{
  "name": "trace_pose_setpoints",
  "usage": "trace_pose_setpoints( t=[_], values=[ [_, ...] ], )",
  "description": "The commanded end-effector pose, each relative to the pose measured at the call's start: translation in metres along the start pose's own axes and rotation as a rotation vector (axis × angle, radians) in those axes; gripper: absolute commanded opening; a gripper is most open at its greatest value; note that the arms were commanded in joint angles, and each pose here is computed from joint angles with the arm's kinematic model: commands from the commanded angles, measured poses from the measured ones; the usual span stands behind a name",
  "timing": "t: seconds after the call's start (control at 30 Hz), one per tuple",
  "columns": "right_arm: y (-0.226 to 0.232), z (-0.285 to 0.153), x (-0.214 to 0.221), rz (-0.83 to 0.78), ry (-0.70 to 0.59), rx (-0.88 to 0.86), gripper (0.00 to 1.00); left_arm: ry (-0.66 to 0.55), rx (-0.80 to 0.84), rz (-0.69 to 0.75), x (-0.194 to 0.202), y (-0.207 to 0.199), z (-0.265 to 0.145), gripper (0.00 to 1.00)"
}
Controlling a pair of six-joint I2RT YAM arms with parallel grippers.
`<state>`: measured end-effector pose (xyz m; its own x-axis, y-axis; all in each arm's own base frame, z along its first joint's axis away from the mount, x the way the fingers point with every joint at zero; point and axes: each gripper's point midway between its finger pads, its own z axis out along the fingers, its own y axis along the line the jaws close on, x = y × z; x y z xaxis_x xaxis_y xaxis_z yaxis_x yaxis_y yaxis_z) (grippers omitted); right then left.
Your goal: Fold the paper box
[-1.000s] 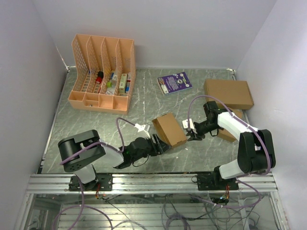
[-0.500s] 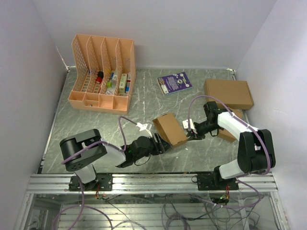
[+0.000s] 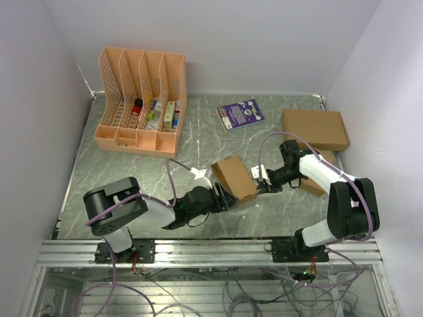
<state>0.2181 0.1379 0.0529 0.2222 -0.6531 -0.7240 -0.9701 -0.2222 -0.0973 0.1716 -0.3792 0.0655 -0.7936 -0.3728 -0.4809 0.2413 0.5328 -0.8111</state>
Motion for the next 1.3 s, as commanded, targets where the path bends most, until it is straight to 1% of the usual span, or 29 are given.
trace_pose_setpoints(
  t=[0.0,0.5,0.77,0.9,1.0,1.13,1.27],
  values=[
    [0.009,0.007,-0.012,0.007,-0.057,-0.043,0.2,-0.048,0.065,0.006,-0.013,-0.028,0.008,0.65],
    [0.011,0.01,-0.018,0.004,-0.075,-0.057,0.18,-0.033,0.028,-0.029,-0.014,-0.034,0.02,0.63],
    [0.01,0.01,-0.02,0.004,-0.081,-0.052,0.19,-0.018,0.004,-0.018,-0.013,-0.034,0.022,0.64],
    [0.005,0.008,-0.016,0.014,-0.057,-0.038,0.2,-0.019,-0.022,0.004,-0.014,-0.029,0.018,0.64],
    [-0.001,0.002,-0.011,0.027,-0.04,-0.003,0.27,-0.022,-0.054,0.026,-0.014,-0.018,0.01,0.65],
    [-0.006,-0.008,-0.009,0.042,-0.042,0.055,0.39,-0.035,-0.099,0.061,-0.018,-0.004,-0.006,0.66],
    [-0.012,-0.015,-0.007,0.061,-0.047,0.096,0.44,-0.054,-0.139,0.113,-0.026,0.003,-0.018,0.68]
  ],
)
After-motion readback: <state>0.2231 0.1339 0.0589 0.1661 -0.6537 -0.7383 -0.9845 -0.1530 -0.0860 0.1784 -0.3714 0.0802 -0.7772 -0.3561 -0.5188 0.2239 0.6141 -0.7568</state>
